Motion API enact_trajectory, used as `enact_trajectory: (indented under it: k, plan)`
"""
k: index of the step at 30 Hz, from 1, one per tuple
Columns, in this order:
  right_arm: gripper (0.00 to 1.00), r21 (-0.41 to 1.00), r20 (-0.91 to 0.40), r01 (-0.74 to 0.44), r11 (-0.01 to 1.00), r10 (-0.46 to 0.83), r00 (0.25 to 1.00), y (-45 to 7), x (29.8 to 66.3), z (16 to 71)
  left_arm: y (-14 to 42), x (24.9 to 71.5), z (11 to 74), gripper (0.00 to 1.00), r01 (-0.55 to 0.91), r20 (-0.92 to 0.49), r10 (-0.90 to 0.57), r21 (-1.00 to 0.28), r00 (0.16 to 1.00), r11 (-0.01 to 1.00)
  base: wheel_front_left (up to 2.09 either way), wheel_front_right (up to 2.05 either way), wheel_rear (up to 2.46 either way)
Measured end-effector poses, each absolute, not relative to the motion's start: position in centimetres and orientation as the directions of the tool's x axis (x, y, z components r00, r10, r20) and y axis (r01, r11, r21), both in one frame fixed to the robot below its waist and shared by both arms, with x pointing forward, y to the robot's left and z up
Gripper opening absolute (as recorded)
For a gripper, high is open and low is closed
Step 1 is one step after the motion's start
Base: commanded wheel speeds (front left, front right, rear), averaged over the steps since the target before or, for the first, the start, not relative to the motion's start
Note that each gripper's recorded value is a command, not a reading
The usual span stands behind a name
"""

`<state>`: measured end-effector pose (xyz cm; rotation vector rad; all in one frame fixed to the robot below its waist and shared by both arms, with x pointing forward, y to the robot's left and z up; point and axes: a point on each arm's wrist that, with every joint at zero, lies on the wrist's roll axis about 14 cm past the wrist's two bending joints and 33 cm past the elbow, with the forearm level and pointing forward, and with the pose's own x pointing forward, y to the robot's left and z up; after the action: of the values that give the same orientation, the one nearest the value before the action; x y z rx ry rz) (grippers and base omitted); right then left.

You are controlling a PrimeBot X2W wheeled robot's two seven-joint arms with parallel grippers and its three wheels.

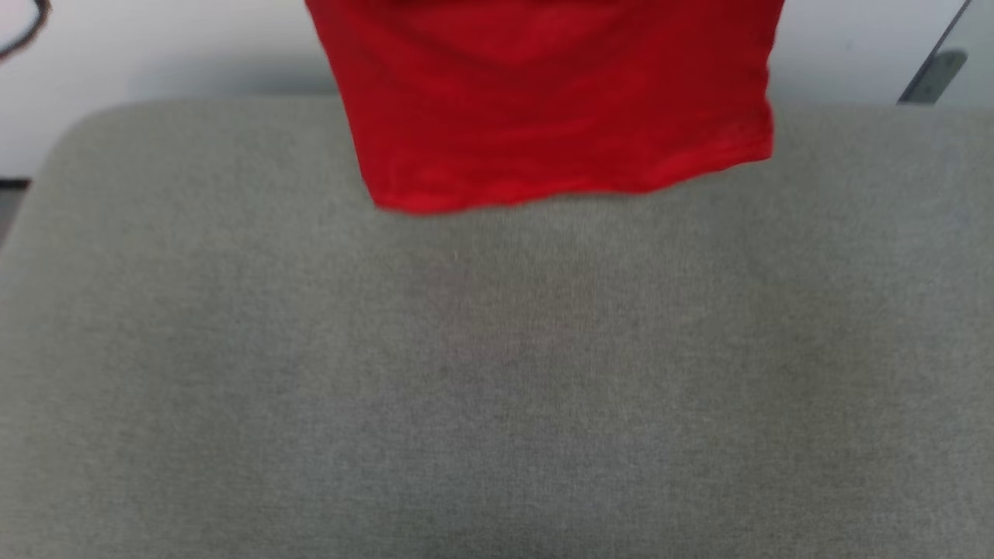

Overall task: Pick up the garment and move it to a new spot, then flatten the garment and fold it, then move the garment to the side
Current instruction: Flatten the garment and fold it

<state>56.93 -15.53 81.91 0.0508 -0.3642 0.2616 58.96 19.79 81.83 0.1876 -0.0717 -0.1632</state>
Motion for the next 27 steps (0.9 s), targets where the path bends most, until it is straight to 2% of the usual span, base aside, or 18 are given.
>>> enact_trajectory:
  k: [12,20,22,27]
  plan:
    - [0.00,-0.158,0.479,-0.171,0.973,0.226,0.848,-16.2,64.8,78.3,16.0,67.1,80.5,0.00,0.181,0.201,-0.222,0.205,0.954,0.962,0.00,0.00,0.00]
    - [0.00,-0.357,0.505,-0.066,0.932,0.252,0.825,-16.8,69.0,75.8,14.5,71.9,78.1,0.00,0.196,0.316,-0.245,0.178,0.917,0.964,0.00,0.00,0.00]
    - [0.00,-0.377,0.498,-0.053,0.925,0.251,0.830,-16.8,70.0,74.1,13.9,73.2,75.5,0.00,0.217,0.298,-0.261,0.174,0.918,0.961,0.00,0.00,0.00]
    - [0.00,-0.394,0.359,-0.097,0.914,0.250,0.899,-16.4,72.8,64.5,14.5,76.0,68.1,0.00,0.225,0.201,-0.252,0.146,0.947,0.963,0.00,0.00,0.00]
